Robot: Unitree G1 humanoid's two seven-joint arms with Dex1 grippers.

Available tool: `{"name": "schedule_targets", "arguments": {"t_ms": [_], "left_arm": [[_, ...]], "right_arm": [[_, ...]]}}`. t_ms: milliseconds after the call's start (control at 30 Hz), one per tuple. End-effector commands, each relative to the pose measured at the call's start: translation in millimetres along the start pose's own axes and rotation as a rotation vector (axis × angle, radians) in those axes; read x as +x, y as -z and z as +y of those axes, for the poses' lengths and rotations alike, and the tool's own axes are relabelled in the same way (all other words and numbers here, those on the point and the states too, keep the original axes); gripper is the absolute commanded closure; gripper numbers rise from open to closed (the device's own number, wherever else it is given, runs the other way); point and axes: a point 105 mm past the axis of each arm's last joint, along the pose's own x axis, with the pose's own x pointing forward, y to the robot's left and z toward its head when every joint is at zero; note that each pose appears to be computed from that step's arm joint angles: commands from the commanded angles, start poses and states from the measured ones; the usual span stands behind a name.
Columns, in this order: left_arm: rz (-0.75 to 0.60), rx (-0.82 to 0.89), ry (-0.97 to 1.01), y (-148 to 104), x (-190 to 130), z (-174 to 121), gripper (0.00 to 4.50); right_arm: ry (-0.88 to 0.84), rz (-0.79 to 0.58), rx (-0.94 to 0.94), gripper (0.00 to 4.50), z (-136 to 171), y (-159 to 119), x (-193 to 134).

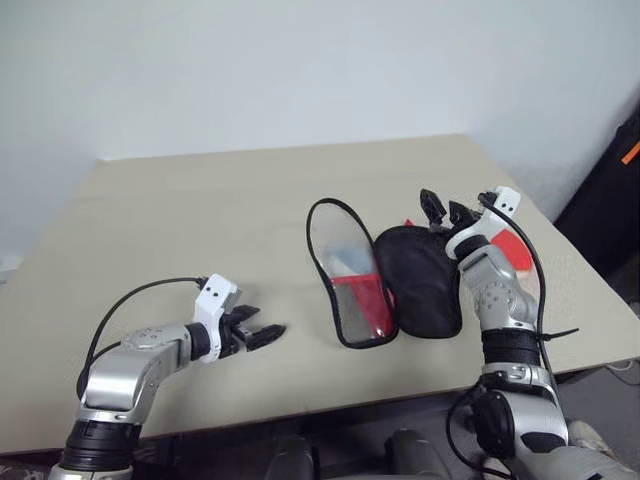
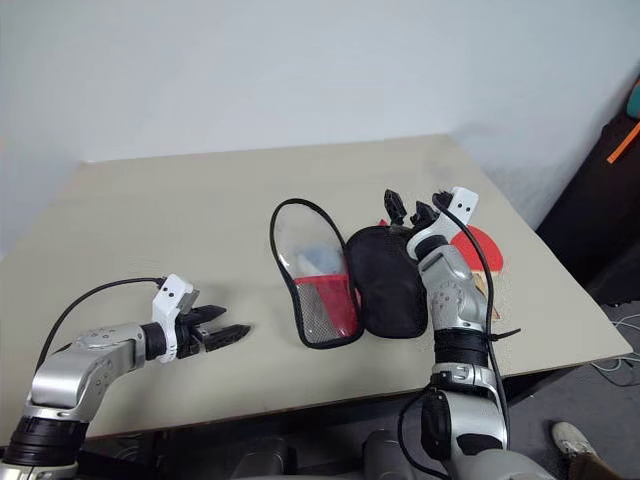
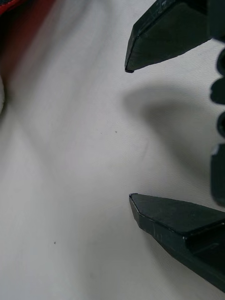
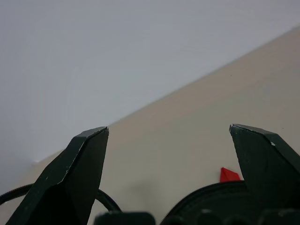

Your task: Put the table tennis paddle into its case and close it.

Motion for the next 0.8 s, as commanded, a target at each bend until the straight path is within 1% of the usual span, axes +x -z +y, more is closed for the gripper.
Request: {"name": "schedule_targets", "arguments": {"t_ms": [33, 200, 267, 400, 433, 467, 533, 667, 800], "left_arm": [[-0.039, 0.050, 0.013, -21, -2, 2, 0.00], [-0.023, 0.070, 0.075, -30, 2, -5, 0.00], [-0.005, 0.086, 0.099, -30, 3, -7, 0.00], [0.010, 0.110, 0.138, -33, 11, -10, 0.00], [0.009, 0.120, 0.156, -36, 14, -13, 0.00], [0.007, 0.128, 0.178, -39, 18, -16, 0.00], [0.008, 0.142, 0.226, -43, 24, -22, 0.00], [0.018, 0.156, 0.268, -44, 40, -27, 0.00], [0.012, 0.185, 0.323, -48, 53, -36, 0.00]], "right_arm": [[-0.014, -0.067, -0.017, 0.03, 7, -13, 2], [0.060, -0.081, -0.012, 0.03, -7, -10, -6], [0.084, -0.072, -0.040, 0.03, -11, -7, -10], [0.178, -0.057, -0.111, 0.03, -32, -8, -22], [0.214, -0.044, -0.137, 0.03, -40, -9, -27], [0.247, -0.017, -0.201, 0.03, -48, -10, -34], [0.281, 0.016, -0.281, 0.03, -58, -14, -46], [0.328, 0.047, -0.328, 0.03, -70, -27, -65], [0.408, 0.208, -0.369, 0.03, -86, -22, -85]]}}
